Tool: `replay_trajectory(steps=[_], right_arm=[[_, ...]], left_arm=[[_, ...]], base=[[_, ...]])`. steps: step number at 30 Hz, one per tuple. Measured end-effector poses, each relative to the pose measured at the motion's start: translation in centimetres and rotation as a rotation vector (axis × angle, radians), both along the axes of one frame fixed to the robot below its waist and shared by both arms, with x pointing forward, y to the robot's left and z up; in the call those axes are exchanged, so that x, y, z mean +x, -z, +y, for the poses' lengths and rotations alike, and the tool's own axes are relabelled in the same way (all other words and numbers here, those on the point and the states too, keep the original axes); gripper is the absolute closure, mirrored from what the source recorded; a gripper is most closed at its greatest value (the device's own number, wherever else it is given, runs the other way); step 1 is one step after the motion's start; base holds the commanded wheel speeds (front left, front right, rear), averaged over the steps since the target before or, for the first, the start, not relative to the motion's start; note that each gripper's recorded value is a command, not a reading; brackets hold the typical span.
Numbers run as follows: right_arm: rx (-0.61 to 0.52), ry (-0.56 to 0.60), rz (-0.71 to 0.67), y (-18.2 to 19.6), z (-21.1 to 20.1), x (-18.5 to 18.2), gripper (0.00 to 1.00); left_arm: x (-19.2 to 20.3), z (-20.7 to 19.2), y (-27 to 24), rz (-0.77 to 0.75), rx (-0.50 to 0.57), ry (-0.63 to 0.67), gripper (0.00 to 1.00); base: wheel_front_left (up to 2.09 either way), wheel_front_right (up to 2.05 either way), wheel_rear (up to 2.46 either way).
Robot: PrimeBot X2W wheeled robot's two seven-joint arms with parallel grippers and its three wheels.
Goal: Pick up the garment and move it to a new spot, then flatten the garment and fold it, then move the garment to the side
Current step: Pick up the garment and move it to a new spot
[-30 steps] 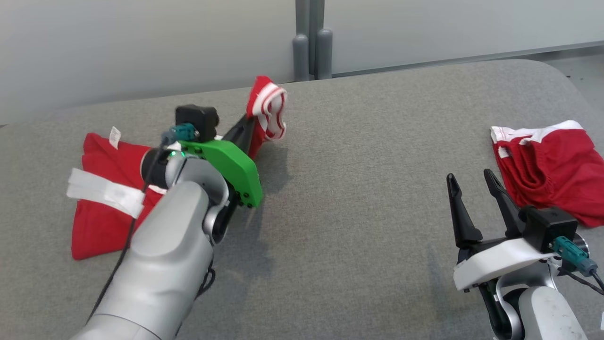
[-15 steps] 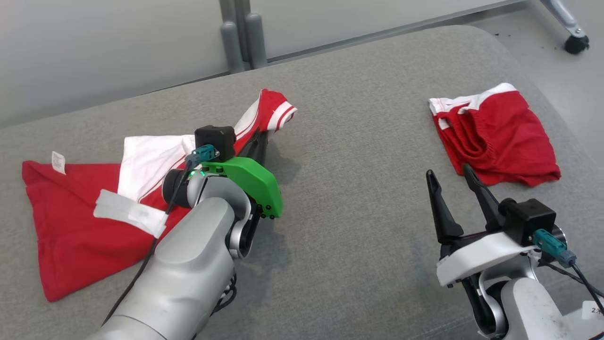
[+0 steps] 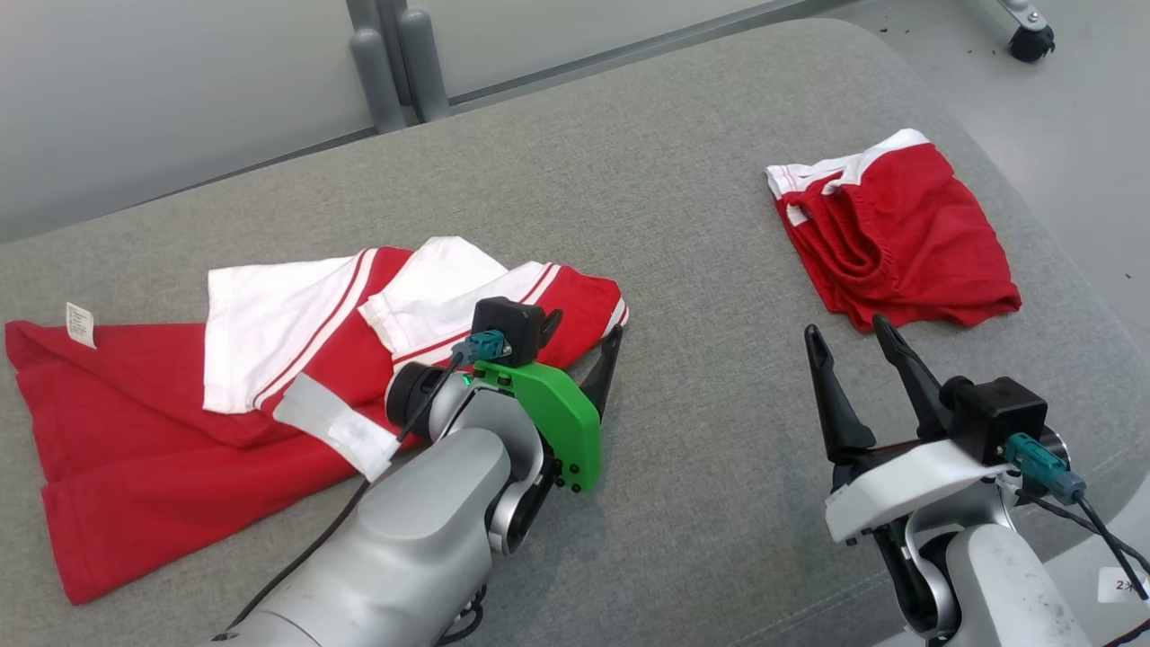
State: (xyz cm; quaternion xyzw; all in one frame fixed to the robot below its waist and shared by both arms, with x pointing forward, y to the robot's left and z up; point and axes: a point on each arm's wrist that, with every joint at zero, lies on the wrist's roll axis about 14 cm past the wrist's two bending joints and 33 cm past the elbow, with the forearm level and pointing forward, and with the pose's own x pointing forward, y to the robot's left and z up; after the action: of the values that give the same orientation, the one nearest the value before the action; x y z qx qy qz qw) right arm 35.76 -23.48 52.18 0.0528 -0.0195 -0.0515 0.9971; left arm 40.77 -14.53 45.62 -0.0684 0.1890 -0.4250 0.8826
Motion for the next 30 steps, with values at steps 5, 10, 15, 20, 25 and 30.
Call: replay_trajectory(steps=[5,10,15,20,25,30], right_arm=[[-0.005,-0.015,-0.02,-0.7,0.4,0.2,0.0],[-0.003,-0.027,-0.023,-0.9,0.9,-0.1,0.0],[0.0,-0.058,-0.035,-1.4,1.9,-0.3,0.0],[-0.001,-0.094,-0.06,-2.3,3.1,-0.2,0.0],[-0.009,-0.093,-0.049,-2.2,3.0,0.1,0.0],[-0.015,-0.065,-0.026,-1.5,2.1,0.3,0.0]], left_arm=[[0.1,0.8,-1.2,-0.017,-0.033,-0.033,0.0],[0.8,2.7,-1.7,-0.027,-0.031,-0.106,0.0],[2.0,7.1,-0.5,0.009,0.011,-0.267,0.0],[2.9,10.9,0.5,0.059,0.036,-0.4,0.0],[4.1,12.2,1.8,0.12,0.038,-0.456,0.0],[5.6,11.7,2.6,0.137,0.045,-0.45,0.0]], base=[[0.0,0.0,0.0],[0.0,0.0,0.0],[0.0,0.0,0.0],[0.0,0.0,0.0],[0.0,0.0,0.0],[0.0,0.0,0.0]])
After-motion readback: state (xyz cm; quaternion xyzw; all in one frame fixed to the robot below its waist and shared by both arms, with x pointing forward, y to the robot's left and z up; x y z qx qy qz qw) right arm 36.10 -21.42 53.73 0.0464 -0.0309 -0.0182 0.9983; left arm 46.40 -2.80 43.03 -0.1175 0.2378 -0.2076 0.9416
